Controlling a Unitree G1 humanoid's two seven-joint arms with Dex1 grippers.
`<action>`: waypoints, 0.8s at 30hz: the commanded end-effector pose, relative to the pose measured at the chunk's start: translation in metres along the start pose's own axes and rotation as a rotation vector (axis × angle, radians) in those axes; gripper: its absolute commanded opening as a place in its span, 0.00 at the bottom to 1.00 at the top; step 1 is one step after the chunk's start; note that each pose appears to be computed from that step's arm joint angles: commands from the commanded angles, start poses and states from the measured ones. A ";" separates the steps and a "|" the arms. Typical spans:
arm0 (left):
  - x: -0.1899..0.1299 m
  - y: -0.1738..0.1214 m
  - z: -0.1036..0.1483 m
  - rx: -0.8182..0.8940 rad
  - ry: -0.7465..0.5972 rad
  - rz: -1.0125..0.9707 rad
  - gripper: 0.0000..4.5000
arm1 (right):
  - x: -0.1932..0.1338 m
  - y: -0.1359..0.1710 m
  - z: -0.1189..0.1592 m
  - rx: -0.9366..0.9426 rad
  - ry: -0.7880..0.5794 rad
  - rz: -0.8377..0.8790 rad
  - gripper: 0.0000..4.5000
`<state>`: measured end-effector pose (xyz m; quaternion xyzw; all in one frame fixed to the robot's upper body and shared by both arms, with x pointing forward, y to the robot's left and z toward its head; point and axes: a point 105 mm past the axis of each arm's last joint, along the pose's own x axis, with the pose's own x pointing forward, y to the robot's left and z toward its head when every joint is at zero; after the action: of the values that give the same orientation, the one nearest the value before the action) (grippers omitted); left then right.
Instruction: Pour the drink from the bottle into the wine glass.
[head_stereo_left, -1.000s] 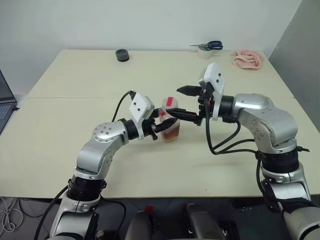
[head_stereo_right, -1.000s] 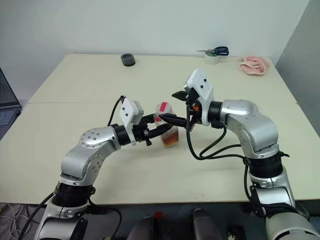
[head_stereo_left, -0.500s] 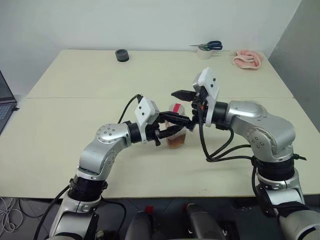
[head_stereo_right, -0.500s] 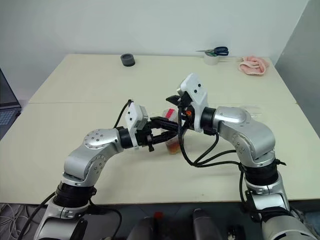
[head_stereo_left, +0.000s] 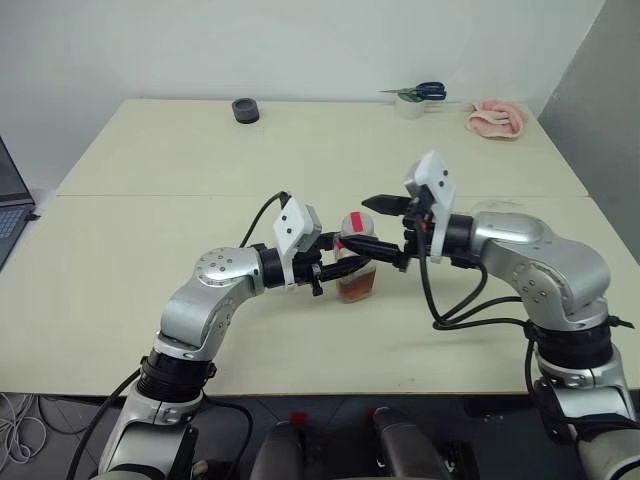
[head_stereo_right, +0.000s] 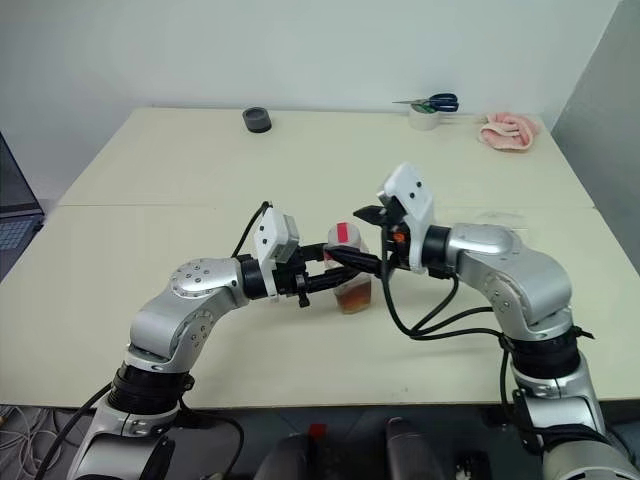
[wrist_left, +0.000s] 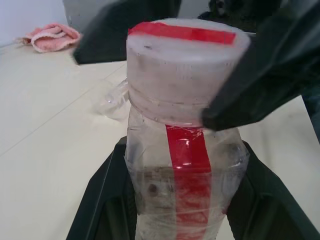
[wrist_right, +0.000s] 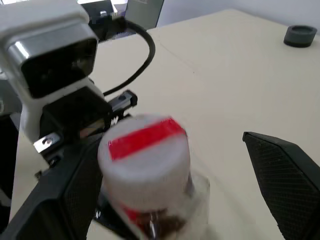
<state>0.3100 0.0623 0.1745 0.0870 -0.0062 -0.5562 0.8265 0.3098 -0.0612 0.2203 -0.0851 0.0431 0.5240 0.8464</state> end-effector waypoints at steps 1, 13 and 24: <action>0.000 -0.002 0.021 0.071 -0.056 -0.029 0.41 | -0.017 -0.012 0.006 -0.024 -0.016 -0.061 1.00; -0.001 0.000 0.018 0.072 -0.042 -0.026 0.41 | -0.035 0.005 0.010 -0.051 -0.037 0.066 1.00; 0.001 -0.011 0.022 0.084 -0.028 -0.090 0.41 | 0.001 0.019 0.030 -0.044 -0.126 0.040 1.00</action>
<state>0.3065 0.0614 0.1783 0.1031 -0.0062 -0.5747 0.8118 0.2984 -0.0496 0.2397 -0.0599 -0.0024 0.5432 0.8375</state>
